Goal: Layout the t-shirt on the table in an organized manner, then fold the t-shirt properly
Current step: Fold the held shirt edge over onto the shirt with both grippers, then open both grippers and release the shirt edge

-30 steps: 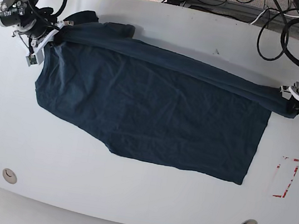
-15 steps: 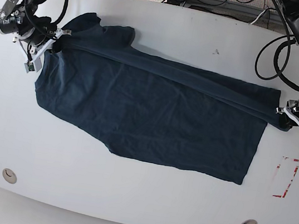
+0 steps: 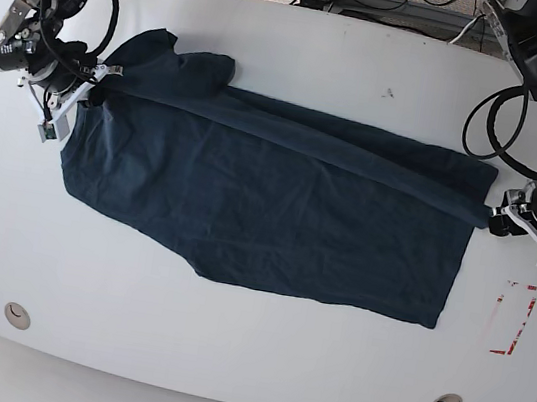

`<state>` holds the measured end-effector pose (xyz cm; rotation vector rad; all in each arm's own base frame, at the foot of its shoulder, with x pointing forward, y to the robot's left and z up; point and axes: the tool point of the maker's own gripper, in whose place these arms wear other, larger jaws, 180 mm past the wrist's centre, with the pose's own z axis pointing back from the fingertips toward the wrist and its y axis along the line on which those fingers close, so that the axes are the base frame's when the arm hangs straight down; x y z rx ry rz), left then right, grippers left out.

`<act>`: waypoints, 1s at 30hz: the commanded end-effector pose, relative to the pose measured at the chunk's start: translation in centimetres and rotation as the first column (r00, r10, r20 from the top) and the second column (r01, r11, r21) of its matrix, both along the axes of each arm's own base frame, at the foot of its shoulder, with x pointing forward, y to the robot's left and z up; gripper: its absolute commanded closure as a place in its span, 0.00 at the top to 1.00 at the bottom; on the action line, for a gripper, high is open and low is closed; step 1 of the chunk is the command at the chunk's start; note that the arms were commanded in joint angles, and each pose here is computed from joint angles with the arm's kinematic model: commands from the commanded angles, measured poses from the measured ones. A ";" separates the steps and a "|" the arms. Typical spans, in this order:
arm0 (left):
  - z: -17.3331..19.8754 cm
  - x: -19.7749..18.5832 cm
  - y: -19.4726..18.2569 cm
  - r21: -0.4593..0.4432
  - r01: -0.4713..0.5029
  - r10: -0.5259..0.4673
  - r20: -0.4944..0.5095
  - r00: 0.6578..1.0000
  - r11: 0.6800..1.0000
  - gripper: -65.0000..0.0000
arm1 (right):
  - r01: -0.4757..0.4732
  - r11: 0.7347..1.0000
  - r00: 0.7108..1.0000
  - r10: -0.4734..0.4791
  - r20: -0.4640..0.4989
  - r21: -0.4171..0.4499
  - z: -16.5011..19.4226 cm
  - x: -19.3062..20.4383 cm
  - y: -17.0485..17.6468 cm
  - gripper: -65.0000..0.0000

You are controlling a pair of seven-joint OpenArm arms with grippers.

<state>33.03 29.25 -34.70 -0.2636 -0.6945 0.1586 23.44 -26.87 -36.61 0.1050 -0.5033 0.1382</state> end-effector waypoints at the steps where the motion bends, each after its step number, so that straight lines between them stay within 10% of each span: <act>1: 1.9 1.4 0.6 0.038 0.010 -0.013 0.054 0.998 0.999 0.55 | 0.018 0.997 1.000 -0.017 0.024 -0.068 1.1 0.9 -1.4 0.02; 6: 2.2 1.6 1.3 0.114 0.014 -0.018 0.037 0.999 0.993 0.78 | 0.027 0.994 1.000 -0.025 0.013 -0.103 1.0 0.9 -2.1 0.24; 16: 4.3 2.0 3.5 0.181 0.000 -0.011 0.060 0.998 0.983 0.79 | 0.012 0.990 0.998 -0.003 0.064 -0.139 2.7 1.3 -1.9 0.91; 30: 9.4 1.7 3.5 0.326 0.005 -0.067 0.177 0.982 0.945 0.79 | 0.032 0.996 0.994 -0.024 0.108 -0.080 3.5 -1.3 -0.7 0.95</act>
